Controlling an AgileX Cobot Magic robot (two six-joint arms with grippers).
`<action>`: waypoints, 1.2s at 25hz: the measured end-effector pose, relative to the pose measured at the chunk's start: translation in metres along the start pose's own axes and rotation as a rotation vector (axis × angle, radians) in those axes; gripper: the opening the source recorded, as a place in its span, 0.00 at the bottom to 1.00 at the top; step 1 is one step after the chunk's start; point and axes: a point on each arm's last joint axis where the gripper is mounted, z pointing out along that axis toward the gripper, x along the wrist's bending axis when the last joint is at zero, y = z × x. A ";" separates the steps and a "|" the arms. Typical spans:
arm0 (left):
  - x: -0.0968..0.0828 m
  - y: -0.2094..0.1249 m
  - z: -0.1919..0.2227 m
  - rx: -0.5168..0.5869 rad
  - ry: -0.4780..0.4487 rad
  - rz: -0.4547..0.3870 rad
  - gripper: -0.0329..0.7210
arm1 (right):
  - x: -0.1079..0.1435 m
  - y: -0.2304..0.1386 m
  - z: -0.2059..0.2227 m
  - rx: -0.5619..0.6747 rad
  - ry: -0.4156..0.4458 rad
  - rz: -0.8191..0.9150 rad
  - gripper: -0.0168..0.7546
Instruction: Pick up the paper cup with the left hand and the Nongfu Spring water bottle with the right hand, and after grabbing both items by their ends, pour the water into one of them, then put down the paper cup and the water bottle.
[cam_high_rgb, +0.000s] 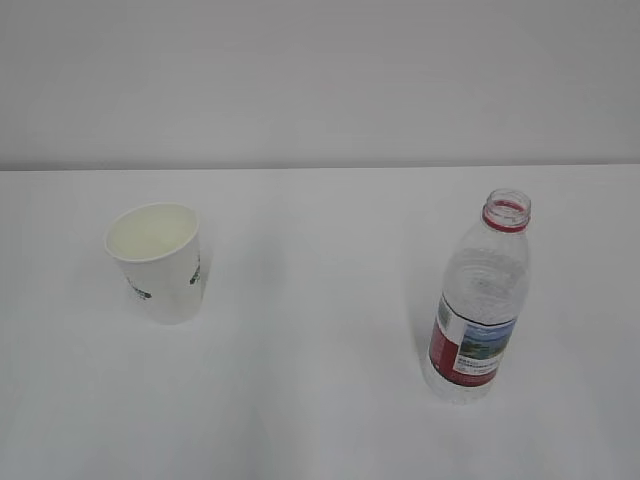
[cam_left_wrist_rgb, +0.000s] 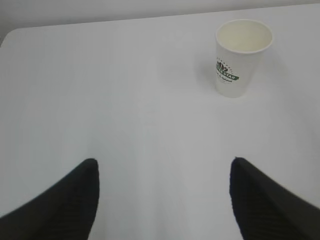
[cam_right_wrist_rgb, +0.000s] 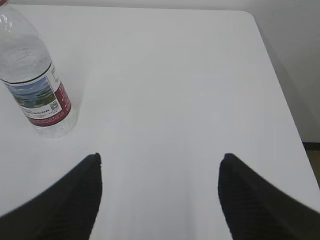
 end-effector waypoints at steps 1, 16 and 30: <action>0.000 0.000 0.000 0.000 0.000 0.000 0.83 | 0.000 0.000 0.000 0.000 0.000 0.000 0.73; 0.000 0.000 0.000 0.001 0.000 0.000 0.83 | 0.000 0.000 0.000 0.000 0.000 0.000 0.73; 0.000 0.000 0.000 0.001 0.000 0.000 0.82 | 0.000 0.000 0.000 0.000 0.000 0.000 0.72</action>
